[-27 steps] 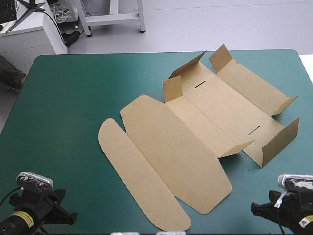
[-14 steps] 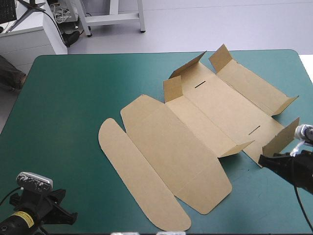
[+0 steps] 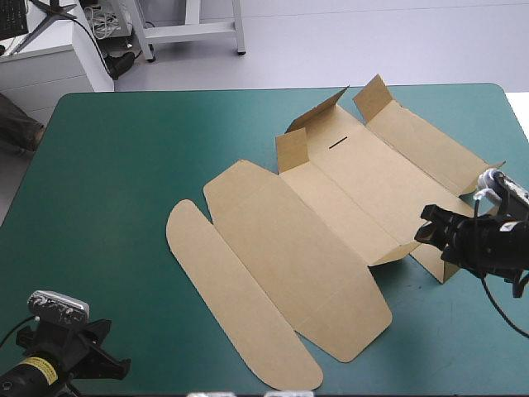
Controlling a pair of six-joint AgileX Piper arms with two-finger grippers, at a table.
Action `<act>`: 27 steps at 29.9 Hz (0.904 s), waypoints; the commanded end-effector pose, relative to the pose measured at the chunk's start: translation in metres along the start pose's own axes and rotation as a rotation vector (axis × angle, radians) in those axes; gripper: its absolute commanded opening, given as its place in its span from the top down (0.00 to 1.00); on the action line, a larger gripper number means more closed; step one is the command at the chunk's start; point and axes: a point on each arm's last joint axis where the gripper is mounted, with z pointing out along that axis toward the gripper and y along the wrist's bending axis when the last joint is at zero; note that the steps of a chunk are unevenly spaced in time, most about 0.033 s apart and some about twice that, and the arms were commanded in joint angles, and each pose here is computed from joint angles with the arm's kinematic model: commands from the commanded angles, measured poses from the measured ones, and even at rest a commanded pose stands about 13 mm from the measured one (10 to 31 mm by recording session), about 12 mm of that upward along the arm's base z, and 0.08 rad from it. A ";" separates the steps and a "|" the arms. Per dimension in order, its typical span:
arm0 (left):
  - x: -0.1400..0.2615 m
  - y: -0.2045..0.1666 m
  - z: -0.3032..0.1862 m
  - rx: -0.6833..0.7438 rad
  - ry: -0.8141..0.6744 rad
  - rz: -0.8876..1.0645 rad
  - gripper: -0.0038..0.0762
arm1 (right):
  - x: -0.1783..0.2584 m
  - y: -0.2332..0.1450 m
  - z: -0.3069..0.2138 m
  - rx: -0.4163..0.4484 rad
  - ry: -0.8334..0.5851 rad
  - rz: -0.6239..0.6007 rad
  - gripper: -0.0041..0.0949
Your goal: Fold the box
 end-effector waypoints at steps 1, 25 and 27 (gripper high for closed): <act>-0.010 -0.001 -0.005 0.012 -0.067 -0.010 0.96 | -0.014 0.006 0.012 -0.062 0.065 0.083 0.41; -0.010 -0.001 -0.005 0.012 -0.067 -0.010 0.96 | -0.057 -0.033 0.114 0.090 0.353 0.367 0.41; -0.010 -0.001 -0.005 0.012 -0.067 -0.010 0.96 | -0.058 -0.035 0.119 0.092 0.365 0.379 0.41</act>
